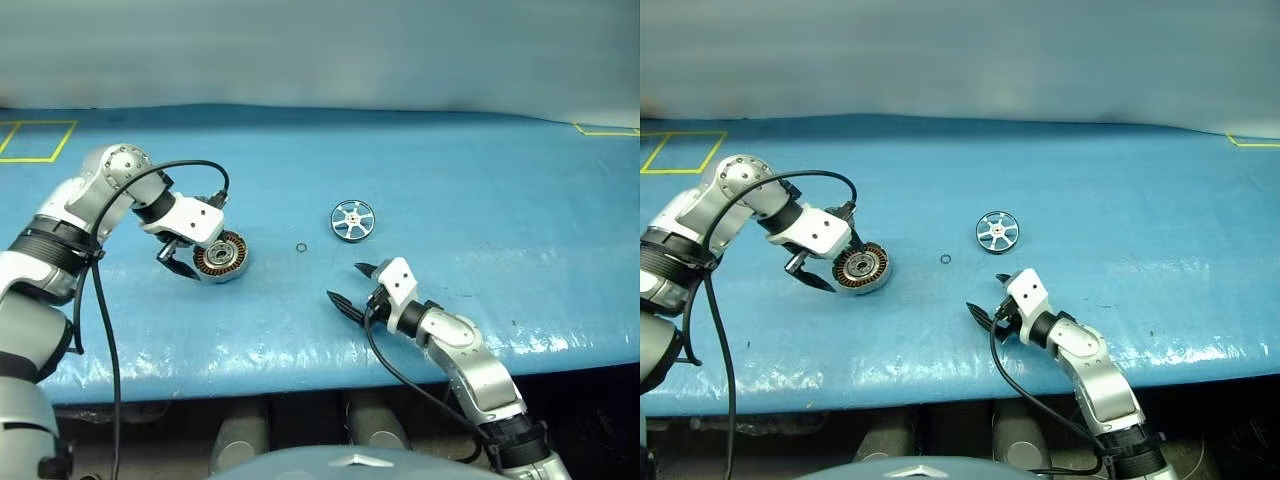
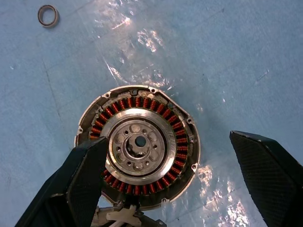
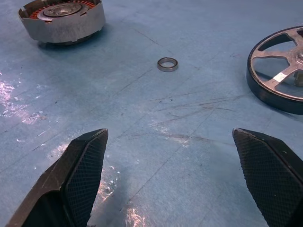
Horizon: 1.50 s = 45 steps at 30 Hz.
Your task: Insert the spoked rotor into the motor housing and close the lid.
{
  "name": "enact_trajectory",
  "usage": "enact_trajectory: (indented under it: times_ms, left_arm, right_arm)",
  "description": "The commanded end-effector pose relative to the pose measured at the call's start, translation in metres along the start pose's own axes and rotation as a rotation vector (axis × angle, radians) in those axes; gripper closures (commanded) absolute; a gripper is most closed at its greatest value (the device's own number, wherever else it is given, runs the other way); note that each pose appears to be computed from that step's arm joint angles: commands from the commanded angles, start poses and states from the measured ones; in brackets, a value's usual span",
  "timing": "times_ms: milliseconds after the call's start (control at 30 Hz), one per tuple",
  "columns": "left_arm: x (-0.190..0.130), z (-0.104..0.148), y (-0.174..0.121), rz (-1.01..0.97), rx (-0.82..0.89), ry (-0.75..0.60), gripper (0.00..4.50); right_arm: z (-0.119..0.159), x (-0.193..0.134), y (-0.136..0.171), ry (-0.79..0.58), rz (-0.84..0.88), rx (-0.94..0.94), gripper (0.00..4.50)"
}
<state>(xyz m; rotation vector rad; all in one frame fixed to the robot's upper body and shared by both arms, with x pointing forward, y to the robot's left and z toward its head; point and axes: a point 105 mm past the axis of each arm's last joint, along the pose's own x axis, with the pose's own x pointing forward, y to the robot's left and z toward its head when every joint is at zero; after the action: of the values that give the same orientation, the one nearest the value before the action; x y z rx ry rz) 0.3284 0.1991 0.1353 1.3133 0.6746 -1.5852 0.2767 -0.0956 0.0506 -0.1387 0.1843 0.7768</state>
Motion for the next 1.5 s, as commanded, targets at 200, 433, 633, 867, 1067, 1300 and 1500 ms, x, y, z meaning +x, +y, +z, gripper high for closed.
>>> enact_trajectory:
  times_ms: [200,433,633,867,1067,1300,1500]
  left_arm:
    - [0.009,-0.012,-0.013,-0.030,-0.038,0.009,0.00]
    - [0.018,-0.016,-0.019,-0.036,-0.057,0.005,0.00]
    - [0.007,-0.003,-0.007,0.056,-0.091,-0.090,0.00]
    - [-0.007,-0.003,0.003,0.124,-0.111,-0.089,0.00]
    - [0.005,-0.008,-0.004,0.082,-0.122,-0.067,0.00]
    - [0.016,-0.016,-0.011,0.040,-0.123,-0.034,0.00]
    - [0.018,-0.020,-0.010,0.041,-0.123,-0.018,0.00]
  right_arm:
    - [0.015,-0.004,-0.003,-0.044,-0.011,-0.037,0.06]
    - [0.016,-0.003,0.000,-0.040,0.011,-0.041,0.06]
    - [0.014,-0.005,0.000,-0.023,0.020,-0.039,0.06]
    - [0.010,-0.005,-0.001,-0.005,0.029,-0.029,0.06]
    - [0.013,-0.006,-0.004,-0.011,0.025,-0.037,0.06]
    - [0.014,-0.005,-0.004,-0.017,0.026,-0.038,0.06]
    - [0.015,-0.007,-0.004,-0.019,0.020,-0.038,0.06]
